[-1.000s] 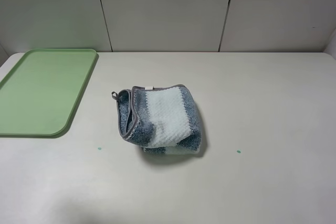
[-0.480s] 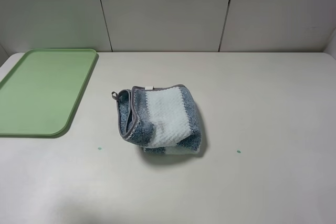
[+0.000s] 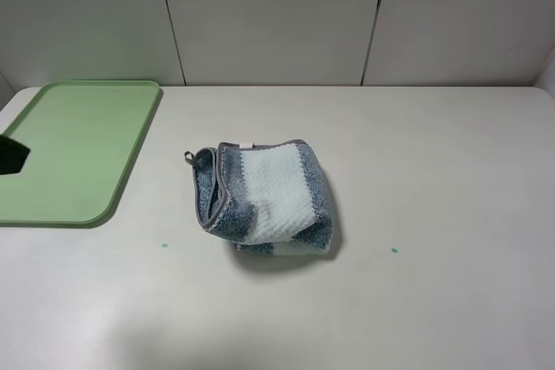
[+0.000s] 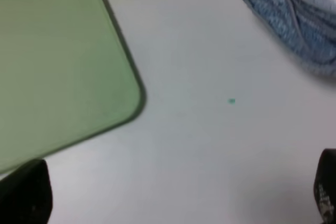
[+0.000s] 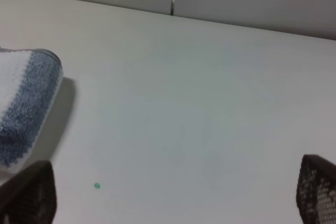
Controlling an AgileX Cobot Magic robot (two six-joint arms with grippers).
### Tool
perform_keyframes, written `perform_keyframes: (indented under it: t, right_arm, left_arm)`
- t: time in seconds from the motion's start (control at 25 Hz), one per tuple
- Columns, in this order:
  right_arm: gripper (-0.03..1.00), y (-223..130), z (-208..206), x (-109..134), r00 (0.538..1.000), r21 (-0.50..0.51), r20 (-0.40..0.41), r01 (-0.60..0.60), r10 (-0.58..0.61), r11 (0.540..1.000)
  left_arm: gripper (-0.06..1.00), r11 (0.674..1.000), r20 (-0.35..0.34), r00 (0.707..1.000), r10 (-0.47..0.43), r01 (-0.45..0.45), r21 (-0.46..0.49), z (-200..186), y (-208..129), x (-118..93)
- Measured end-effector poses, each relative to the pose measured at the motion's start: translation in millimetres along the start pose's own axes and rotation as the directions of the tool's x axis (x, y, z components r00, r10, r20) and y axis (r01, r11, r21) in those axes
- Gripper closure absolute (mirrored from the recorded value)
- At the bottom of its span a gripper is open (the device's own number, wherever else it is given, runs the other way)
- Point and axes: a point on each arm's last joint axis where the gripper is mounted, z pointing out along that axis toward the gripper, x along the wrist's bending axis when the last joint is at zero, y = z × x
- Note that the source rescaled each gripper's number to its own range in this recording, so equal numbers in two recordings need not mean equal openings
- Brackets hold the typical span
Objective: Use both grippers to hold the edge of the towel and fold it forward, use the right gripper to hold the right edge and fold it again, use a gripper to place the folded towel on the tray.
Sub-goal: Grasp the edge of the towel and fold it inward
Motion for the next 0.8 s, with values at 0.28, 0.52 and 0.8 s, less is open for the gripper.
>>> perform_keyframes:
  t: [0.28,0.52,0.8]
  right_arm:
    - [-0.03,0,0,0,1.000,0.000,0.000,0.000,0.000,1.000]
    - [-0.03,0,0,0,1.000,0.000,0.000,0.000,0.000,1.000]
    - [-0.03,0,0,0,1.000,0.000,0.000,0.000,0.000,1.000]
  left_arm:
    - [-0.05,0.966,0.068,0.963,-0.259,0.257,0.034,54,32,-21]
    - [-0.05,0.942,0.148,0.931,-0.333,0.322,0.092,94,46,-39]
    - [-0.05,0.911,0.183,0.901,-0.394,0.356,0.209,153,48,-59]
